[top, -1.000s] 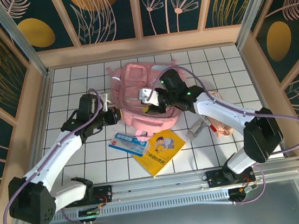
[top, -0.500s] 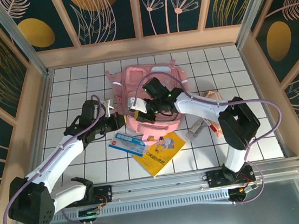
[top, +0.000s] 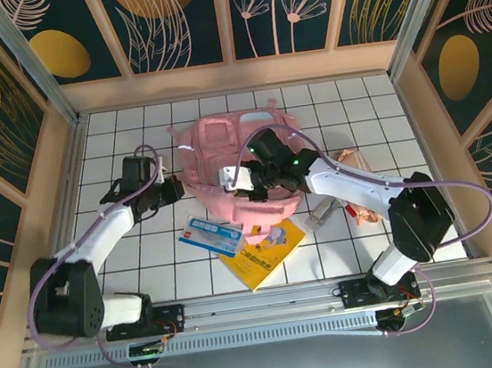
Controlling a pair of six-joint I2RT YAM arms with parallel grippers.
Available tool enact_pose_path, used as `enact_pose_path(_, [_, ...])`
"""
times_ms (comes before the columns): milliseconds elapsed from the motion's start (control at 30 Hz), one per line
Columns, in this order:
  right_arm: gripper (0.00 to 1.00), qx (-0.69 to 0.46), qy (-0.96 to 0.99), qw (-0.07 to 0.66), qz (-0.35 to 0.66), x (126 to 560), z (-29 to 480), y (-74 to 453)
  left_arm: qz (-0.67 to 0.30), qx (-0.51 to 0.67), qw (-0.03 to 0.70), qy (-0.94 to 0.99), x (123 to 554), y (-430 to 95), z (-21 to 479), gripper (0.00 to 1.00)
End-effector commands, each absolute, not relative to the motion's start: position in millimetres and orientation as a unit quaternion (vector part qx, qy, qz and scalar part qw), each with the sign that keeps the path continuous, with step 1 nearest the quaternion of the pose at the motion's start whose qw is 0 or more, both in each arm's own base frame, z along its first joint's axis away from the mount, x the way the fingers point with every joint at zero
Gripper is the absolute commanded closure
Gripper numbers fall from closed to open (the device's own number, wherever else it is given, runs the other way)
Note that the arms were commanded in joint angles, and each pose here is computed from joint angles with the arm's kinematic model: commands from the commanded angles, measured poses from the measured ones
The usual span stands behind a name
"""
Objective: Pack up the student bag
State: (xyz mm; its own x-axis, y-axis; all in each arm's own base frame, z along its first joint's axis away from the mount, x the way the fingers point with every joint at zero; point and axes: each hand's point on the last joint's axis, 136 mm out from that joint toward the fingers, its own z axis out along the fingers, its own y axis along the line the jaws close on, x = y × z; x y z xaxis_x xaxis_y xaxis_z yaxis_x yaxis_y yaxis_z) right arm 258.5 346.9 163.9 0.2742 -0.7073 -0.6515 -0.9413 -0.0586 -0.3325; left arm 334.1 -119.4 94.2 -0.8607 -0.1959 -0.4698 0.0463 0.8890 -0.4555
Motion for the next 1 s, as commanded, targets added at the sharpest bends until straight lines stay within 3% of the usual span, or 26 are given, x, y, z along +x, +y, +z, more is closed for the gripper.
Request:
enact_pose_path(0, [1.00,-0.711,0.606,0.337,0.116,266.2,151.1,324.3,-0.252,-0.061,0.276,0.926,351.9,-117.3,96.8,1.00])
enact_pose_path(33, [0.94,-0.691,0.626,0.339,0.127,269.9,154.1,329.2,-0.285,-0.067,0.270,0.917,348.8,-130.0,102.0,1.00])
enact_pose_path(100, [0.68,-0.652,0.652,0.346,0.176,269.9,168.4,345.9,-0.300,-0.042,0.281,0.911,340.0,-152.4,115.3,1.00])
enact_pose_path(133, [0.64,-0.623,0.668,0.354,0.201,270.8,176.9,356.7,-0.297,-0.023,0.289,0.910,334.0,-164.0,122.3,1.00])
enact_pose_path(200, [0.62,-0.593,0.678,0.366,0.234,264.6,188.1,376.5,-0.321,-0.014,0.294,0.900,322.3,-181.4,135.9,1.00])
enact_pose_path(267, [0.54,-0.581,0.682,0.379,0.230,260.7,187.1,389.1,-0.356,-0.032,0.288,0.888,314.0,-187.8,143.0,1.00])
enact_pose_path(433, [0.51,-0.595,0.705,0.333,0.194,258.5,143.4,390.9,-0.371,-0.046,0.296,0.879,303.9,-185.0,155.2,1.00])
enact_pose_path(533, [0.51,-0.601,0.709,0.298,0.217,245.4,129.1,390.9,-0.378,-0.046,0.293,0.877,301.0,-186.0,156.0,1.00])
enact_pose_path(600, [0.58,-0.597,0.717,0.285,0.218,243.6,121.6,389.0,-0.384,-0.050,0.279,0.879,299.2,-188.6,151.5,1.00])
enact_pose_path(667, [0.81,-0.594,0.725,0.279,0.211,244.8,117.3,386.8,-0.390,-0.053,0.273,0.878,298.2,-190.2,149.0,1.00])
enact_pose_path(700, [0.99,-0.590,0.730,0.280,0.200,248.3,115.1,384.3,-0.391,-0.057,0.274,0.877,298.3,-189.8,148.1,1.00])
enact_pose_path(767, [1.00,-0.584,0.733,0.295,0.183,254.1,118.8,379.4,-0.379,-0.055,0.285,0.878,300.5,-186.3,148.4,1.00])
enact_pose_path(867, [1.00,-0.593,0.714,0.321,0.192,251.6,137.0,373.2,-0.285,-0.051,0.320,0.902,313.8,-156.0,142.0,1.00])
enact_pose_path(967, [1.00,-0.609,0.688,0.331,0.216,244.5,152.4,369.1,-0.246,-0.081,0.303,0.917,336.4,-112.2,117.2,1.00])
